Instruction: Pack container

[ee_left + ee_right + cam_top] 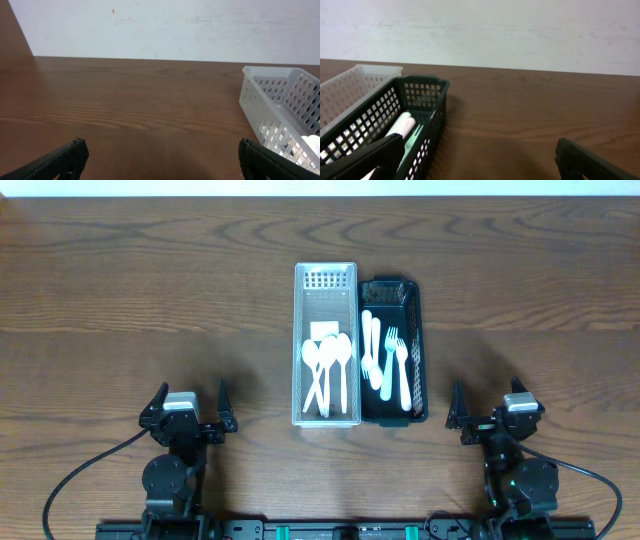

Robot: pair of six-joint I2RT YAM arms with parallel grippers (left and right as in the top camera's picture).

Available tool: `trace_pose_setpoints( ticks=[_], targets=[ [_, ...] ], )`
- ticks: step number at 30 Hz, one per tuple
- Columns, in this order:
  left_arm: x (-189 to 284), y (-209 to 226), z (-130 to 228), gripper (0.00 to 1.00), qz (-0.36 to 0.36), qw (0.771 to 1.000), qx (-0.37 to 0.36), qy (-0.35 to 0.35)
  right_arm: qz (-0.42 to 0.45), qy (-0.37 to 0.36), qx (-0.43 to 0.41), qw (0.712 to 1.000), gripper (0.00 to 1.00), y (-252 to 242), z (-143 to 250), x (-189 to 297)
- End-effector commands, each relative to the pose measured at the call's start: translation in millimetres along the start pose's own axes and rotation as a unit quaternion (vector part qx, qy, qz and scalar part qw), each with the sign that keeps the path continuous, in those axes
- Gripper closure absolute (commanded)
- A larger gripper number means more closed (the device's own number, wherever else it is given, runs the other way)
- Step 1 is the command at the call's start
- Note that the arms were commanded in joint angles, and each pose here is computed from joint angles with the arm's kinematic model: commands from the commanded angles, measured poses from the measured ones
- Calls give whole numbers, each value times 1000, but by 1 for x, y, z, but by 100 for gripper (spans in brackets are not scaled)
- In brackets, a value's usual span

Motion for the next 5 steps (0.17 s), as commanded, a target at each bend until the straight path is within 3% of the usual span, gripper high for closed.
trace_pose_setpoints(
  ticks=[1,5],
  targets=[
    [-2,-2,14,2,3,999,-11,32,-7,2,9,1000,1,2,1,0],
    [-2,-2,14,2,3,999,-11,32,-7,2,9,1000,1,2,1,0]
  ],
)
Point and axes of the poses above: each gripper's point midway between its finger pads, its own x axis back along the fingers, its own y axis along the line the jaws close on, z = x × y, the point moved 9 cm from there along x, back along the fingers, and after that the axes turned 14 degrees about -x, right-handed, at the moved point
